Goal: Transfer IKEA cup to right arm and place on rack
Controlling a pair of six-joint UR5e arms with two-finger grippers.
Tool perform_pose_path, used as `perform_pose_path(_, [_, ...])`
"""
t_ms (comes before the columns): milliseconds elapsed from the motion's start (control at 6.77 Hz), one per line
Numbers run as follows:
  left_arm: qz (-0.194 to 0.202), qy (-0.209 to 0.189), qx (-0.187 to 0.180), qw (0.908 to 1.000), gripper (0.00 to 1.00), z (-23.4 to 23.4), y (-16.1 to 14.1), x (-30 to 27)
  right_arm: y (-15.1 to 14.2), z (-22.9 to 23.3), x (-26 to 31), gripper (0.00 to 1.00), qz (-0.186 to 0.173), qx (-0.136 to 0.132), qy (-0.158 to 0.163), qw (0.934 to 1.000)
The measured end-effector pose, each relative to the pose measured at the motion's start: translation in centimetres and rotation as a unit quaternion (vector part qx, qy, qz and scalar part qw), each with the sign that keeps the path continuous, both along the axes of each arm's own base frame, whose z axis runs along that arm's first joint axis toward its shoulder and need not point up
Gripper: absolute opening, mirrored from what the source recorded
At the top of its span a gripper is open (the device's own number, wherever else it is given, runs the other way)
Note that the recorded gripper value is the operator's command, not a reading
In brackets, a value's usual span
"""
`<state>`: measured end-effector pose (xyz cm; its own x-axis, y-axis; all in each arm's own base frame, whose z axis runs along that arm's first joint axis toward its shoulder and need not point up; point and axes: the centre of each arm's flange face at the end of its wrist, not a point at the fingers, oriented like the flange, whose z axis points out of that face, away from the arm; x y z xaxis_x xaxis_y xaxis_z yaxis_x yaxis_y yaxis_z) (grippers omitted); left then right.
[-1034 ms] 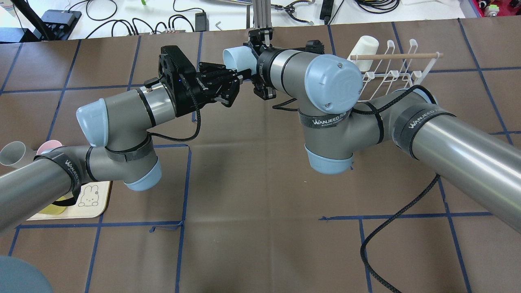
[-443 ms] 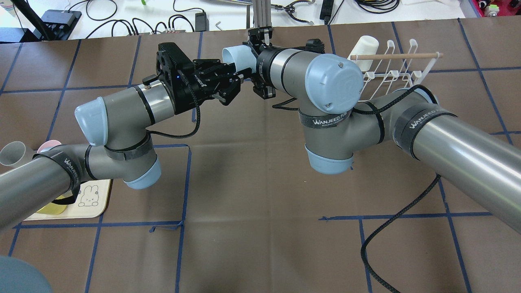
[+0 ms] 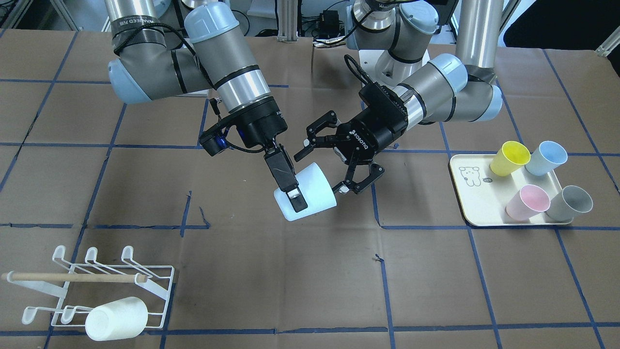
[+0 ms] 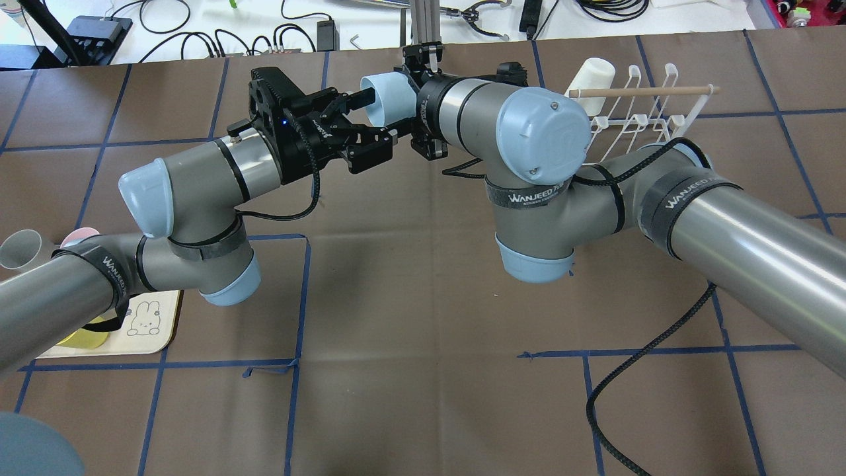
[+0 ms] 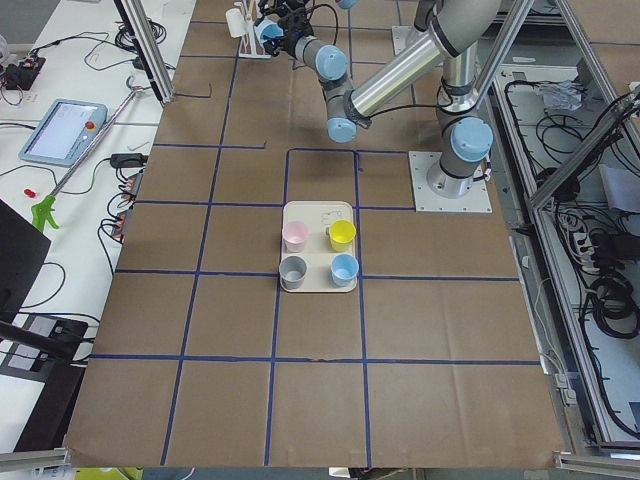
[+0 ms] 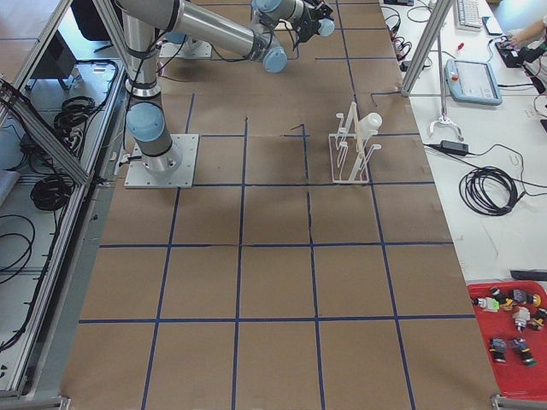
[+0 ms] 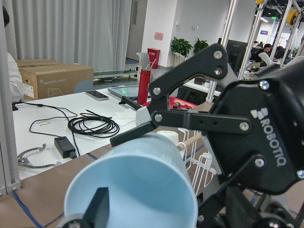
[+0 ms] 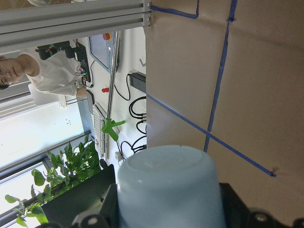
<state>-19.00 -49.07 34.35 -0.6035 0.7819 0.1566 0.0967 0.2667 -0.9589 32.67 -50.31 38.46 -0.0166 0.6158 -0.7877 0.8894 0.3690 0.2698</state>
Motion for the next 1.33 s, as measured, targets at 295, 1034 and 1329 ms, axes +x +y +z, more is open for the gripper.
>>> perform_pose_path(295, [0.024, 0.008, 0.002, 0.9997, 0.99, 0.3, -0.7, 3.3, -0.3, 0.3, -0.3, 0.09, 0.003, -0.013, 0.008, 0.9999])
perform_pose_path(1034, [0.204, -0.057, 0.088, 0.9733, 0.99, 0.9, -6.7, 11.0, -6.0, 2.4, -11.5, 0.09, 0.019, -0.136, 0.176, 0.9747])
perform_pose_path(1329, [0.280, -0.126, 0.178, 0.9348, 0.99, 4.1, -9.1, 11.1, -8.0, 2.1, -17.8, 0.07, 0.069, -0.184, 0.326, 0.9247])
